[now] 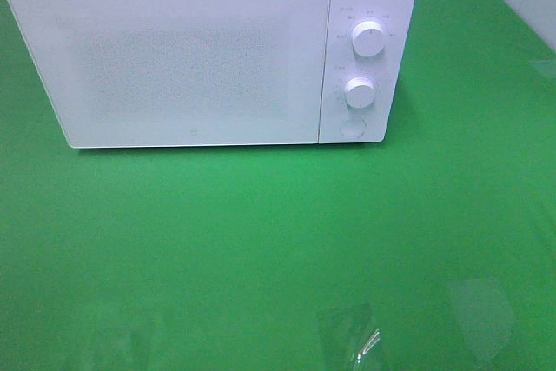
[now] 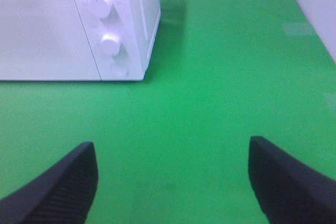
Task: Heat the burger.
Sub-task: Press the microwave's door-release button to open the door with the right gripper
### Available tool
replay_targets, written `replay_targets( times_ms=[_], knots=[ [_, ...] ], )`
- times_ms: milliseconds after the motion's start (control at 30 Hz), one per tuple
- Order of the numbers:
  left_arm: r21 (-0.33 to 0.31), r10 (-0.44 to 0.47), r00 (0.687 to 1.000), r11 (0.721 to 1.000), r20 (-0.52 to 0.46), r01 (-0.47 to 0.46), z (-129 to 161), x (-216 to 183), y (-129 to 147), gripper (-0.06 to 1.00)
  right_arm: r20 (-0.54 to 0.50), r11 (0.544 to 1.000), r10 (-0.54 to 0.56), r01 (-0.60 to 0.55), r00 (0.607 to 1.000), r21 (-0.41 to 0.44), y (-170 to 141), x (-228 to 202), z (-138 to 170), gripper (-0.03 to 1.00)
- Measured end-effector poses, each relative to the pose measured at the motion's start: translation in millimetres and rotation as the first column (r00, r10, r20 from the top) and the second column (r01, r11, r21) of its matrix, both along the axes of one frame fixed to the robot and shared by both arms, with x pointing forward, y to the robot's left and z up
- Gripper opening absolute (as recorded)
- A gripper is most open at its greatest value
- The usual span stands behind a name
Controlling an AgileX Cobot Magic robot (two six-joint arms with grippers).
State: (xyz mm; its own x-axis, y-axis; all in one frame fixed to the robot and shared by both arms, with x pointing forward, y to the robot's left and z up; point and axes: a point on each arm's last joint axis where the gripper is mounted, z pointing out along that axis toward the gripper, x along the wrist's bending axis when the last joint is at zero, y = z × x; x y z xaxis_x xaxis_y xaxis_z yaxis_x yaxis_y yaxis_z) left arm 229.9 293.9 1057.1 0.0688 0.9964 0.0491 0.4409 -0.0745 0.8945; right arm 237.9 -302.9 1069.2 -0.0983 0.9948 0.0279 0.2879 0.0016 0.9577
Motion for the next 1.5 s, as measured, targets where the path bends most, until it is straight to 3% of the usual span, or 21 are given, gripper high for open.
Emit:
replay_targets(
  times_ms=[167,1100,1500],
  knots=[
    [0.0,0.0,1.0,1.0,0.0,0.0,0.0,0.0,0.0,0.99,0.146,1.0,0.005,-0.007,0.989,0.013,1.4,6.5,13.1,0.76],
    [0.0,0.0,1.0,1.0,0.0,0.0,0.0,0.0,0.0,0.99,0.155,0.999,0.048,-0.05,0.987,0.003,24.7,132.6,1.7,0.76],
    [0.0,0.0,1.0,1.0,0.0,0.0,0.0,0.0,0.0,0.99,0.306,0.996,0.069,-0.08,0.95,0.026,35.8,187.4,-6.8,0.76]
  ],
)
